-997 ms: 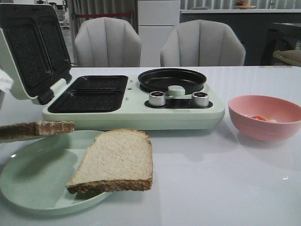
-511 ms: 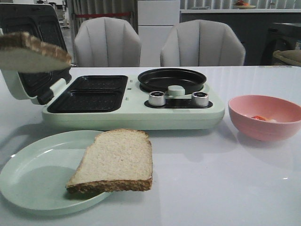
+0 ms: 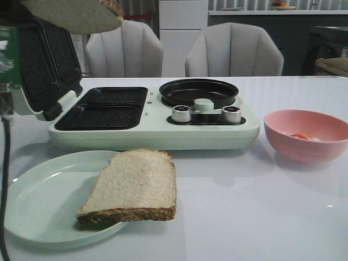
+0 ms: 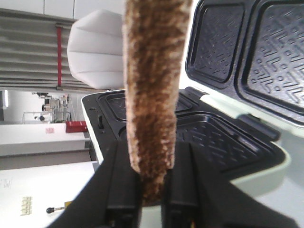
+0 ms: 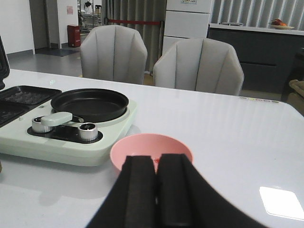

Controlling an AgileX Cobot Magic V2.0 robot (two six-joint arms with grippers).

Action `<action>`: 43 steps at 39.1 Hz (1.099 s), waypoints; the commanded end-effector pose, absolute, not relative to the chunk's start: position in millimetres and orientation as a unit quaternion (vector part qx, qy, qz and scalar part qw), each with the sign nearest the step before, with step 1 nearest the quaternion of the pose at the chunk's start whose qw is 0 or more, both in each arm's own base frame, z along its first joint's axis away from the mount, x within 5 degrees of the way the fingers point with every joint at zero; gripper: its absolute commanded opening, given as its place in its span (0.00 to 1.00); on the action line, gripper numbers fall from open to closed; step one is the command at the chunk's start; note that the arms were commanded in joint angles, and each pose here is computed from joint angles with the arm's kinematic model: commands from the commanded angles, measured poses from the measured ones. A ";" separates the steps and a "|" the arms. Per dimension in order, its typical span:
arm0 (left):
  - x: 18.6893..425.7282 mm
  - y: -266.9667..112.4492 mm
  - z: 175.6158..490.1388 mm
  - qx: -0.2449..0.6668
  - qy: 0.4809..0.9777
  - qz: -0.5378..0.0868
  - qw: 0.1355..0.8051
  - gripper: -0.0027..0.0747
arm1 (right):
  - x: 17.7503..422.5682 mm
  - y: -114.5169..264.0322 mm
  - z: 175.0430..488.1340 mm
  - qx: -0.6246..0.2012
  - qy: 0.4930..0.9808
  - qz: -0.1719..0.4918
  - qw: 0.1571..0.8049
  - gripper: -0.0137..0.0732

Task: Make breakfast with bread and shrimp
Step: 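Carry the bread slice with the left gripper over the sandwich maker plate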

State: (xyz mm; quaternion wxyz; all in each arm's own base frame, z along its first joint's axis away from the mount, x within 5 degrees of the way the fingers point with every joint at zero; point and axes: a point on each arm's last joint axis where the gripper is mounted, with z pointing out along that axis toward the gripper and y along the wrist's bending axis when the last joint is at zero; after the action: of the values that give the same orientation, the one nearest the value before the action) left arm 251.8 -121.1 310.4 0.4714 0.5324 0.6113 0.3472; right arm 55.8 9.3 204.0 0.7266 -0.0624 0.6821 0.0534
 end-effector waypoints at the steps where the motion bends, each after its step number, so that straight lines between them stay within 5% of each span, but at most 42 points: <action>1: 268.5 -125.5 327.9 0.520 0.598 0.368 0.486 0.18 | 52.2 8.8 217.9 -0.062 0.638 0.053 0.766 0.32; 20: 364.2 -136.8 326.4 0.491 0.617 0.396 0.471 0.18 | 52.2 8.8 217.9 -0.062 0.638 0.053 0.766 0.32; 43: 406.9 -142.0 252.4 0.569 0.613 0.371 0.404 0.18 | 52.2 8.8 217.9 -0.062 0.638 0.053 0.766 0.32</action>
State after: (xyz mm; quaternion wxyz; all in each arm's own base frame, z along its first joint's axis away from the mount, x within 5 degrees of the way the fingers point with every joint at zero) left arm 404.9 -145.1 226.8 0.3828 0.5809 0.6286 0.3477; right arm 55.8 9.3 204.0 0.7266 -0.0624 0.6821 0.0534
